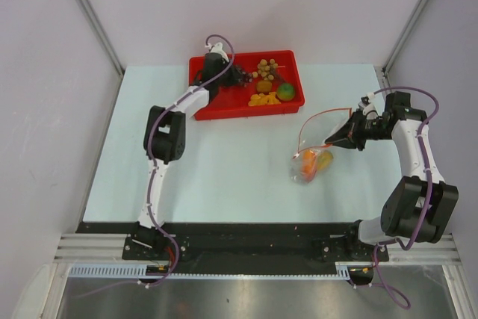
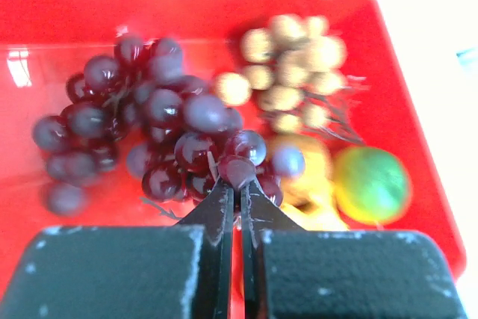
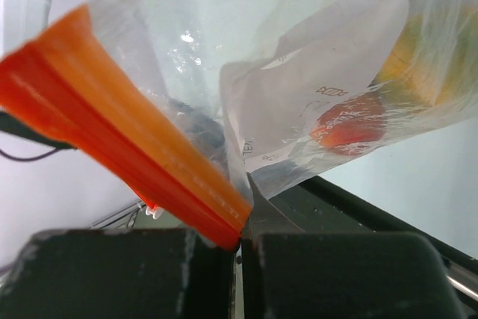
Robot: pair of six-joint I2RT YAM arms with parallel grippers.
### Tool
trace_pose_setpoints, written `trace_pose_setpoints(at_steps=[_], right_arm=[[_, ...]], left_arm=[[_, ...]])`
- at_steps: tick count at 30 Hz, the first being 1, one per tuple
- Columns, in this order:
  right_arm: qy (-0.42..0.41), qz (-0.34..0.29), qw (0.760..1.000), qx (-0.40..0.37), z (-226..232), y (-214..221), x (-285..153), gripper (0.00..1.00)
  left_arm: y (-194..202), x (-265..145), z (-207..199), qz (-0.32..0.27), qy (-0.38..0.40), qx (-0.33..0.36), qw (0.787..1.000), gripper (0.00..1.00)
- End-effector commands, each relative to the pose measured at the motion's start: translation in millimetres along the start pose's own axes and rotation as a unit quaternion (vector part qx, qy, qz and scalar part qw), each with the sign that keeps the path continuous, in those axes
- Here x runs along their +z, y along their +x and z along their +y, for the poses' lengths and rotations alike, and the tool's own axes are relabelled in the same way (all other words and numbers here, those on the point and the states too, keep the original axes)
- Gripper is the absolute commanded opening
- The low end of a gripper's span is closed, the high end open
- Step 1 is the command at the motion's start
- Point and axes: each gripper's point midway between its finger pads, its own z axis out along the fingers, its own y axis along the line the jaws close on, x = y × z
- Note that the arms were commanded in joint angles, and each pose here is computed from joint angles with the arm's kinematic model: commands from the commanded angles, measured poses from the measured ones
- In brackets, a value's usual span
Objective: Place the food in the zip-top bag and seal the zipper
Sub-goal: Pick up the fake fruit from the bin, then place the fake fruit in the zipper food storage bag.
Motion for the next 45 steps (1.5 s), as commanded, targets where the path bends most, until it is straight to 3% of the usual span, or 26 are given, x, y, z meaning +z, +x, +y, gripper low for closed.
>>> trace_pose_setpoints(at_steps=[1,8,15,20,28,32,39,45], right_arm=[[-0.008,-0.013,0.999,-0.03,13,-9,-5,0.0],[-0.019,-0.007,0.998,-0.056,27,-7,3,0.0],[-0.026,-0.003,0.997,-0.075,37,-7,11,0.0],[-0.027,-0.001,0.996,-0.081,40,-5,13,0.0],[-0.027,-0.002,0.995,-0.096,44,-4,14,0.0],[-0.028,-0.001,0.994,-0.106,48,-2,14,0.0],[-0.029,0.004,0.994,-0.107,48,3,12,0.0],[-0.032,0.009,0.994,-0.108,49,6,11,0.0]], left_arm=[[-110,-79,-102,-0.112,0.098,0.07,0.986,0.0],[-116,-131,-136,-0.094,0.135,0.089,0.982,0.0],[-108,-221,-224,-0.079,0.234,0.158,0.956,0.0],[-84,-269,-265,-0.035,0.283,0.151,0.946,0.0],[-33,-349,-343,0.063,0.393,0.096,0.912,0.0],[-5,-363,-366,0.117,0.426,0.065,0.895,0.0],[25,-371,-397,0.157,0.466,0.044,0.87,0.0],[55,-350,-399,0.196,0.459,0.034,0.866,0.0]])
